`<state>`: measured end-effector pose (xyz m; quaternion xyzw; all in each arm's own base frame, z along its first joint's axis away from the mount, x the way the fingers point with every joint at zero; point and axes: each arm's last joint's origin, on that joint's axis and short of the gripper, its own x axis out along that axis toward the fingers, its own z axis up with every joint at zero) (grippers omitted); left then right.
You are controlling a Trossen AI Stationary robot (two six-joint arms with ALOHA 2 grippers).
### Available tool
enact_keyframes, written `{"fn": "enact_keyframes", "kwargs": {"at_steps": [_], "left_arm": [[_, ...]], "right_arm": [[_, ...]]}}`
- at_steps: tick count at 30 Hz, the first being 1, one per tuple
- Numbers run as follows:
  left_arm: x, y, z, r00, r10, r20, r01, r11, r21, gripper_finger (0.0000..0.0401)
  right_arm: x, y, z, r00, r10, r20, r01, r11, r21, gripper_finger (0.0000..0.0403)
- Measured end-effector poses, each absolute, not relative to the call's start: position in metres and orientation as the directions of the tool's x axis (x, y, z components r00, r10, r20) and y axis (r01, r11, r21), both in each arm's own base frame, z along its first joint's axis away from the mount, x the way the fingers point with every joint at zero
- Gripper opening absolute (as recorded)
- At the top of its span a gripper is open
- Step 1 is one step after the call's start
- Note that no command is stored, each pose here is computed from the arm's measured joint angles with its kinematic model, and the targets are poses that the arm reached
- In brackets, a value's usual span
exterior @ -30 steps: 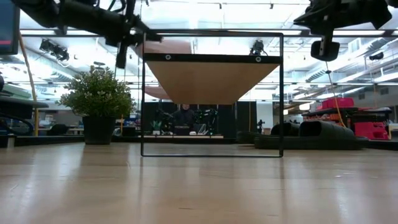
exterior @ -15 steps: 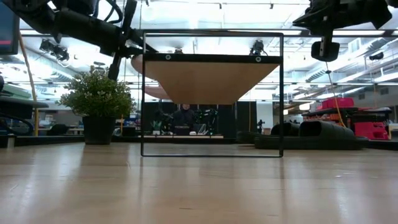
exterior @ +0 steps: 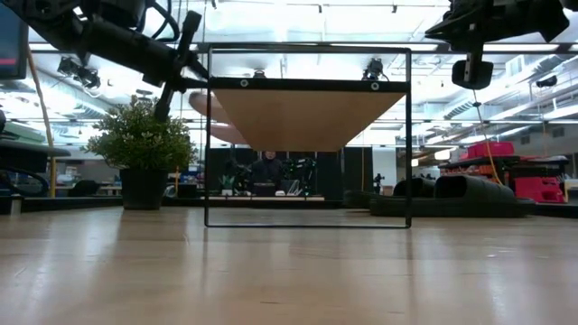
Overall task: Pick and place slides into the shelf
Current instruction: Put the pink slipper on the shelf
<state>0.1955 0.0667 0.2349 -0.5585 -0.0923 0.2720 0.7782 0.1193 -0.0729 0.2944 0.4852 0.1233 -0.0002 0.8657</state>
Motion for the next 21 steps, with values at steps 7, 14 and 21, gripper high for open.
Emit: {"fn": "enact_keyframes", "kwargs": {"at_steps": [7, 14, 21], "left_arm": [[0.1951, 0.0663, 0.232, 0.831, 0.523, -0.189, -0.345, 0.219, -0.913, 0.0], [0.195, 0.0663, 0.2319, 0.831, 0.523, -0.19, -0.346, 0.218, -0.912, 0.0001], [0.1952, 0.0664, 0.2304, 0.828, 0.523, -0.203, -0.358, 0.214, -0.909, 0.0007]], "right_arm": [[0.1193, -0.0729, 0.2943, 0.969, 0.119, -0.214, 0.12, 0.529, 0.84, 0.002], [0.1193, -0.0729, 0.2943, 0.969, 0.12, -0.214, 0.12, 0.528, 0.84, 0.002], [0.1193, -0.0729, 0.2943, 0.969, 0.12, -0.214, 0.121, 0.527, 0.841, 0.002]]}}
